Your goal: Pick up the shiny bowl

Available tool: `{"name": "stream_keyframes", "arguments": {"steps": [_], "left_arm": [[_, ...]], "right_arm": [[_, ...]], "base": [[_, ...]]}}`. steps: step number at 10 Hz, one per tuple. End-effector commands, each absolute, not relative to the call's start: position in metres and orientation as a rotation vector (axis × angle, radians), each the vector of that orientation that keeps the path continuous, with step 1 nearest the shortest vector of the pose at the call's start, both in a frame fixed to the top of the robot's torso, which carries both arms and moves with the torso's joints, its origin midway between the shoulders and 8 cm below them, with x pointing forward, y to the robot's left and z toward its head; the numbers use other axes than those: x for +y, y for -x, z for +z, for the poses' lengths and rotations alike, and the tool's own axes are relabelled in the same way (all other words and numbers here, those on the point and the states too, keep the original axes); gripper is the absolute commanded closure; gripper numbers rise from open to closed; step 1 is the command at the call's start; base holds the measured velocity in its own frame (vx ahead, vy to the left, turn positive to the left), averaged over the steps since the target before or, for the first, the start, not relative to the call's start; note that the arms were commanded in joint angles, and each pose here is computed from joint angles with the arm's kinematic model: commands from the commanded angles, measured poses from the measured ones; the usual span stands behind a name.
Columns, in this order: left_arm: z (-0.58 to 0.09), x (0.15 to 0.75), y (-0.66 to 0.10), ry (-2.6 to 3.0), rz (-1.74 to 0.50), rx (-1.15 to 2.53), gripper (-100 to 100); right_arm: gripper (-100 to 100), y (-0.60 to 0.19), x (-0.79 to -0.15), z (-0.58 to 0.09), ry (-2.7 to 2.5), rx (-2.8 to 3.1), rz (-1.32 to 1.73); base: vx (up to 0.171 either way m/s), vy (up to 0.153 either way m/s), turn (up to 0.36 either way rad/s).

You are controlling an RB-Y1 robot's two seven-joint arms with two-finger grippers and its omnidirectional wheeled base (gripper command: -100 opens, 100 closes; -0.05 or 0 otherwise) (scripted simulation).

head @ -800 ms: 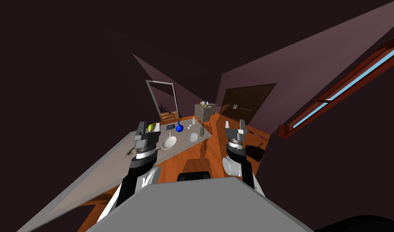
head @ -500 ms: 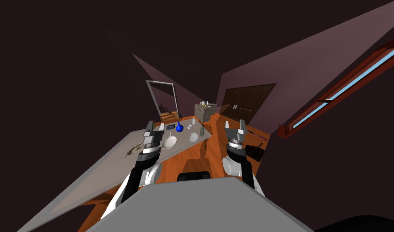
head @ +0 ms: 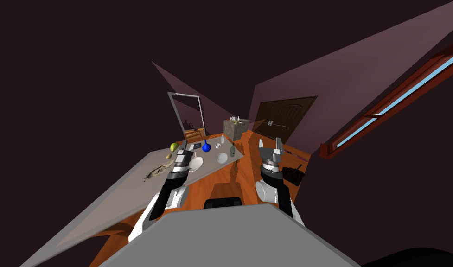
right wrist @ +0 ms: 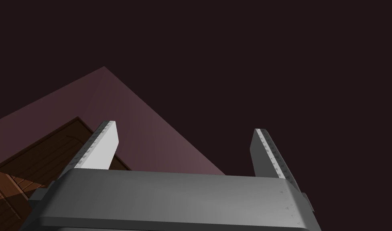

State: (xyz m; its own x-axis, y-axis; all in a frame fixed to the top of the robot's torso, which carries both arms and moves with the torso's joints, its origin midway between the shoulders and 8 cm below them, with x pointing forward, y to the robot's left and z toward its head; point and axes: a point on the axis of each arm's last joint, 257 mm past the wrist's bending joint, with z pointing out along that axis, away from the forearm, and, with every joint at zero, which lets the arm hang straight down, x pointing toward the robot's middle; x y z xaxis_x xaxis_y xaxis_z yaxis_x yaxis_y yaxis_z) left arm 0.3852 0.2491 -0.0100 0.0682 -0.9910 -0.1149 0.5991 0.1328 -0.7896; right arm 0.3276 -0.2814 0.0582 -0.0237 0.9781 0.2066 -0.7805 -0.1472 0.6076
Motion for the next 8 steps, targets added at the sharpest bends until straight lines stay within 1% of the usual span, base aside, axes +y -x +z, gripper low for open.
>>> {"name": "stream_keyframes", "arguments": {"steps": [1, 5, 8], "left_arm": [[-0.019, 0.251, -0.399, 0.675, -1.319, 0.800, -100], [-0.054, 0.251, -0.429, 0.741, -1.272, 0.902, -100], [-0.095, 0.253, -0.459, 0.817, -1.213, 1.014, -100]], "right_arm": [[0, -0.328, -0.281, 0.058, -0.683, 0.379, 1.593], [0, -0.328, -0.281, 0.058, -0.683, 0.379, 1.593], [0, -0.328, -0.281, 0.058, -0.683, 0.379, 1.593]], "base": [[0.000, 0.000, 0.000], [0.000, 0.000, 0.000], [0.010, -0.002, -0.009]]}}
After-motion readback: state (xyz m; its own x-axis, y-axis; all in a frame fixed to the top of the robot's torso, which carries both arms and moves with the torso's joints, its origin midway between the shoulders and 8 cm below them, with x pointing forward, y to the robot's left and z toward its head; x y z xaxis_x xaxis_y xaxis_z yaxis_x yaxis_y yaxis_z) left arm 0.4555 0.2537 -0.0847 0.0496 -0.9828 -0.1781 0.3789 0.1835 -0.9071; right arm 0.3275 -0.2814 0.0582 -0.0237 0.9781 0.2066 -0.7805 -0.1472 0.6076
